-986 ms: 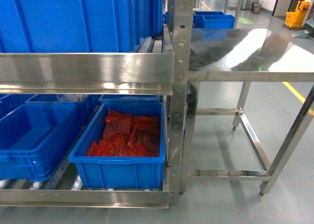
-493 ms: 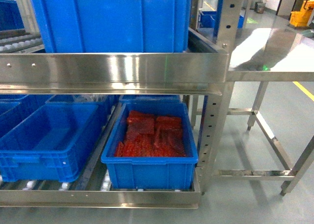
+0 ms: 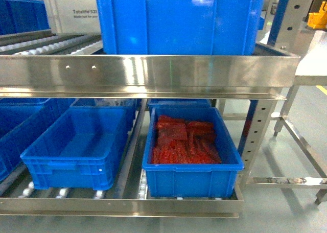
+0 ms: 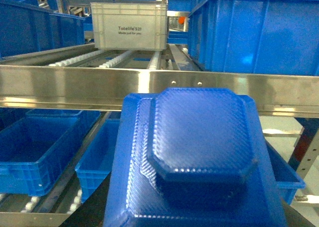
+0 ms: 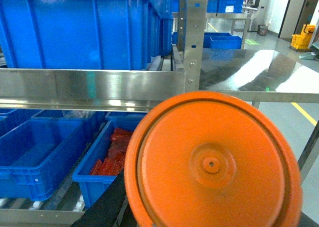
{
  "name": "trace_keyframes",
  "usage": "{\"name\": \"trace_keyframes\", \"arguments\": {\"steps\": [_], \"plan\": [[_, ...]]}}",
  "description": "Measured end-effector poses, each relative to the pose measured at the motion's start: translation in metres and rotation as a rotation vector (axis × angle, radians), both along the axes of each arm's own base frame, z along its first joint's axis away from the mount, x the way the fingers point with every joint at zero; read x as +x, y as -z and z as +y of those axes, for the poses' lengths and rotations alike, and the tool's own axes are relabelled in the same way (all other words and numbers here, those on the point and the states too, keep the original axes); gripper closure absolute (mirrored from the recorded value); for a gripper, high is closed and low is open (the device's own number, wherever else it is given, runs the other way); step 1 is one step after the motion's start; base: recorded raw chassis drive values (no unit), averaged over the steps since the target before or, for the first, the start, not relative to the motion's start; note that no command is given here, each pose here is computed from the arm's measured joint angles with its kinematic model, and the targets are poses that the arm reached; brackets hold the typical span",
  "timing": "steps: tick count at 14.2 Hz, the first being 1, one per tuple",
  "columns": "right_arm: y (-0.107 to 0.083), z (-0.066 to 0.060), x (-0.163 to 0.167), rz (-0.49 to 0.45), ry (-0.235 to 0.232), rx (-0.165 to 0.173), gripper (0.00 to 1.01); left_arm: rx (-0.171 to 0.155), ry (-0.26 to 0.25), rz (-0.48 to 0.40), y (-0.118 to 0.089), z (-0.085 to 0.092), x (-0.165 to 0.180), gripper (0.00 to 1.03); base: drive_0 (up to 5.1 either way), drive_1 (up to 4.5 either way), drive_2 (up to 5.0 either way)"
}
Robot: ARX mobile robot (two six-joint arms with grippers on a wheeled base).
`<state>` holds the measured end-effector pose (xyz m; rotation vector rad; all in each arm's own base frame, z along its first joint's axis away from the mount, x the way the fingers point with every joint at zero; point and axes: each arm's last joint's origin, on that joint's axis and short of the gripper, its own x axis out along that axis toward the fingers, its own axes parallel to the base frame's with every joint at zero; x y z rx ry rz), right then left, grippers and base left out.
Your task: Sort blue parts and orange caps into right shelf containers
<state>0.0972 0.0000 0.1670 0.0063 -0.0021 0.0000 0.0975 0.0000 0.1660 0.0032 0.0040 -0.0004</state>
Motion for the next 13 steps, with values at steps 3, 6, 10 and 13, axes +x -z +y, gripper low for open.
{"name": "trace_keyframes", "arguments": {"steps": [3,6,10,13], "plan": [[-0.0002,0.0000,0.0000,-0.002,0.000,0.000,0.58,0.000,-0.001,0.000,0.0000,0.0000,0.0000,0.61,-5.0,2.44,2.4],[0.0001,0.0000,0.0000,0.002,0.000,0.000,0.58,0.000,0.000,0.001,0.0001,0.0000,0.0000,0.61,-5.0,2.42,2.4],[0.0002,0.0000,0.0000,0.002,0.000,0.000,0.58,0.000,-0.001,0.000,0.0000,0.0000,0.0000,0.61,-5.1,2.39,2.4],[-0.0001,0.0000,0.0000,-0.001,0.000,0.000,0.58,0.000,0.000,0.000,0.0000,0.0000,0.0000,0.61,-5.0,2.41,2.4]]}}
